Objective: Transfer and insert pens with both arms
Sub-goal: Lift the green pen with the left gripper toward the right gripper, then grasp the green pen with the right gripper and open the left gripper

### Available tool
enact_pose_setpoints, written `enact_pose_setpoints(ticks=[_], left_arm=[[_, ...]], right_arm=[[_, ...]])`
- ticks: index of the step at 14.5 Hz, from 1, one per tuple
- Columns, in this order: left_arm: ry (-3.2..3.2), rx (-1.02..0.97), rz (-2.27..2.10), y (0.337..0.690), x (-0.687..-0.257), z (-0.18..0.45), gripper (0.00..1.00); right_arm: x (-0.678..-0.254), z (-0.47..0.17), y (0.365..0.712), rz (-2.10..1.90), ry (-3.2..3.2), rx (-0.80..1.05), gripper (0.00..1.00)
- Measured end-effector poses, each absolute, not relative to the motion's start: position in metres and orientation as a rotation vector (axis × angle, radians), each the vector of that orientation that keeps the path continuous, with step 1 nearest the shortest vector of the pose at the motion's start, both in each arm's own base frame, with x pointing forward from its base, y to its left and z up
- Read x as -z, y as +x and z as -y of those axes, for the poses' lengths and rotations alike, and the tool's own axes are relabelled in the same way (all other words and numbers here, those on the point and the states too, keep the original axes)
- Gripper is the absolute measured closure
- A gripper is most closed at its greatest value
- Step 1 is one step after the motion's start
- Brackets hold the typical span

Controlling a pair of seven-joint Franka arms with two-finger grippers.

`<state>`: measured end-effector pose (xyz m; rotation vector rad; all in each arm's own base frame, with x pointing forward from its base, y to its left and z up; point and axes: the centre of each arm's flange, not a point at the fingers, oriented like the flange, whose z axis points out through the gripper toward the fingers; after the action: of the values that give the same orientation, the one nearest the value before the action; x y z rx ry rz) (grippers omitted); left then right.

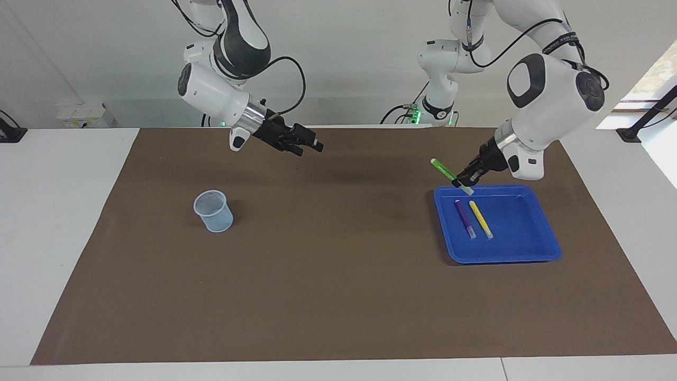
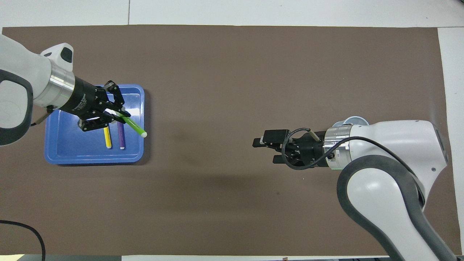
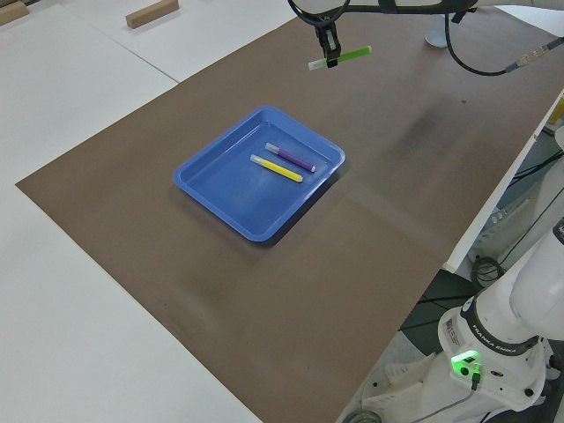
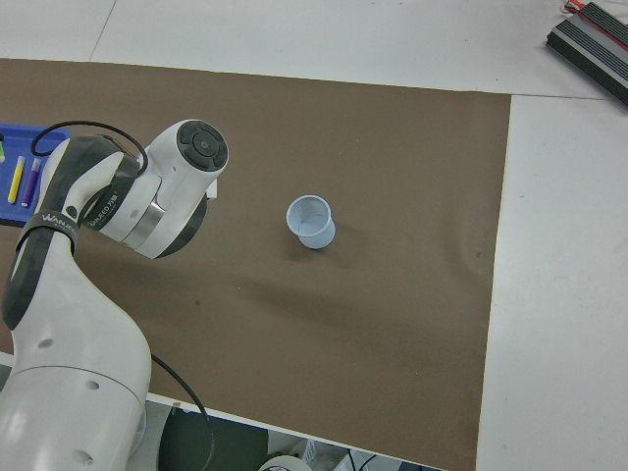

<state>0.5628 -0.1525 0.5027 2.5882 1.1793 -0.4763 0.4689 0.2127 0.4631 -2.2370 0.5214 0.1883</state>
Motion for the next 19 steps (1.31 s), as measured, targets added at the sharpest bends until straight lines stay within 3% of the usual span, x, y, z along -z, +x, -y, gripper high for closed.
enact_pose_setpoints(ticks=[7, 10, 12, 14, 19], left_arm=[[2.316, 0.659, -1.424, 0.516, -0.475, 0.241, 0.83], [2.235, 0.724, -1.471, 0.506, -0.473, 0.24, 0.83], [2.181, 0.769, -1.484, 0.499, -0.473, 0.239, 0.83], [2.125, 0.791, -1.512, 0.492, -0.473, 0.237, 0.83], [2.068, 0.771, -1.552, 0.47, -0.473, 0.233, 0.83]], right_arm=[[-0.487, -0.317, 0.435, -0.574, -2.199, -0.034, 0.05], [-0.486, -0.327, 0.432, -0.56, -2.204, -0.038, 0.1], [-0.486, -0.326, 0.432, -0.561, -2.204, -0.038, 0.24], [-0.487, -0.327, 0.432, -0.558, -2.203, -0.036, 0.3], [-0.493, -0.327, 0.438, -0.568, -2.189, 0.003, 0.31]])
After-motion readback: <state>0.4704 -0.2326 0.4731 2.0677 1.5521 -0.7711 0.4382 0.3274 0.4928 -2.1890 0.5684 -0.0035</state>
